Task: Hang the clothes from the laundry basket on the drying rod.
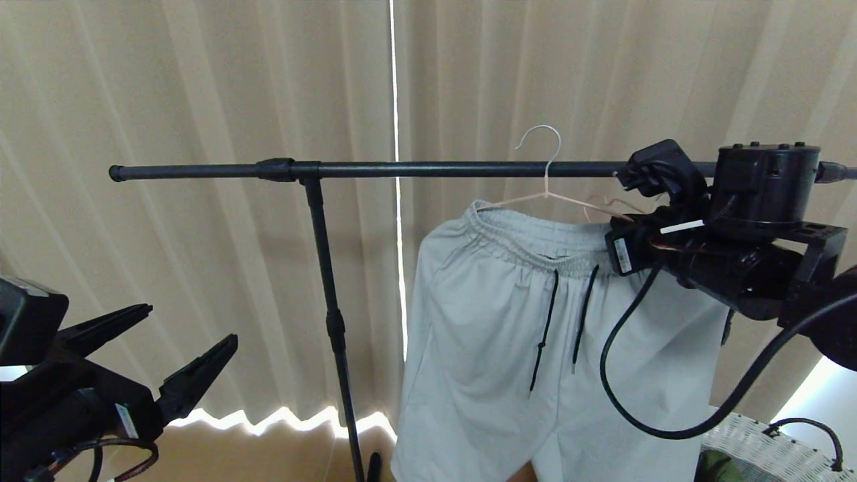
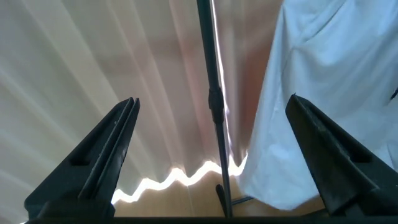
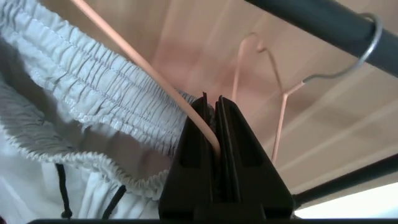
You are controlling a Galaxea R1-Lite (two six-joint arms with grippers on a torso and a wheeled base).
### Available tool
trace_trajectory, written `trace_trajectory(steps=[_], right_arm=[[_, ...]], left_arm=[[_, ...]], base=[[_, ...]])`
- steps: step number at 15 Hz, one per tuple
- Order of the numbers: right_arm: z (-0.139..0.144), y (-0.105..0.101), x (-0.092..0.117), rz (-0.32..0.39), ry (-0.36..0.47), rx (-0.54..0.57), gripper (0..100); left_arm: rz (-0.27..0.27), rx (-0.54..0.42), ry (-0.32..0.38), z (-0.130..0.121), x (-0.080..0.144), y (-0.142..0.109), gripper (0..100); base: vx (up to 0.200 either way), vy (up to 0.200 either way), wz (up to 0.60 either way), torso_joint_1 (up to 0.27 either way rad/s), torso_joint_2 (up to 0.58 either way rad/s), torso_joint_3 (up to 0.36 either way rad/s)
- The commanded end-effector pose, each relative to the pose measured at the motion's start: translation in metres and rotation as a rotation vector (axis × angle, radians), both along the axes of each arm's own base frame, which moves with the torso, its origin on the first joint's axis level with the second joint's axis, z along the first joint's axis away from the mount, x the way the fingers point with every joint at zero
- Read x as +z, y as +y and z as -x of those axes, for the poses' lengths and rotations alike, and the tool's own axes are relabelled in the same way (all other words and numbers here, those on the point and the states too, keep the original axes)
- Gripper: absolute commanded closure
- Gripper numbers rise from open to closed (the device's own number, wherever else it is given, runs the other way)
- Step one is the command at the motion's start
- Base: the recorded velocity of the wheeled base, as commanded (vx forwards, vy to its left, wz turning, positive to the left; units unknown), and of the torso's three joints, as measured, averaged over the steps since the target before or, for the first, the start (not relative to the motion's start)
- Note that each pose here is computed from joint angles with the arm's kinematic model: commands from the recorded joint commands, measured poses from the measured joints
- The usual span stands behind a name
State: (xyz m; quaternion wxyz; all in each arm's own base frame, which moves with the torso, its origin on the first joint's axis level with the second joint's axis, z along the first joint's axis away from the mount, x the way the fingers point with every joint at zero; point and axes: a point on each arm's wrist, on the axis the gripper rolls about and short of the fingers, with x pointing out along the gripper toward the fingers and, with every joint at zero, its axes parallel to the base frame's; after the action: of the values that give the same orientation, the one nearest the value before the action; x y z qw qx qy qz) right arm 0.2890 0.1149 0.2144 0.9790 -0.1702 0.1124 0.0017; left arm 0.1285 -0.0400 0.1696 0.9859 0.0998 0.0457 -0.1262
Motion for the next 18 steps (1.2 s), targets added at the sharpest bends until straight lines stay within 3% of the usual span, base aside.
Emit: trace_trajectory(steps=[1,4,12,18], right_arm=[[-0.022,0.01,-0.005,0.01,0.003,-0.027,100],[-0.032,0.011,-0.001,0.004,-0.015,-0.045,100],[-0.037,0.014,-0.018,0.045,0.052,-0.052,100],[-0.024,0.03,-0.016,0.13,0.093,0.021,100]], left_arm=[[0.001,0.0,-0.004,0.001,0.0,0.0,0],[0.007,-0.003,-0.016,0.003,0.002,0.001,0],[0.008,-0.004,-0.018,0.003,0.002,0.001,0],[0.007,-0.004,-0.016,0.003,0.002,0.0,0]], base=[[0.0,0.0,0.0,0.0,0.0,0.0],[0.0,0.0,0.0,0.0,0.0,0.0],[0.0,0.0,0.0,0.0,0.0,0.0],[0.0,0.0,0.0,0.0,0.0,0.0]])
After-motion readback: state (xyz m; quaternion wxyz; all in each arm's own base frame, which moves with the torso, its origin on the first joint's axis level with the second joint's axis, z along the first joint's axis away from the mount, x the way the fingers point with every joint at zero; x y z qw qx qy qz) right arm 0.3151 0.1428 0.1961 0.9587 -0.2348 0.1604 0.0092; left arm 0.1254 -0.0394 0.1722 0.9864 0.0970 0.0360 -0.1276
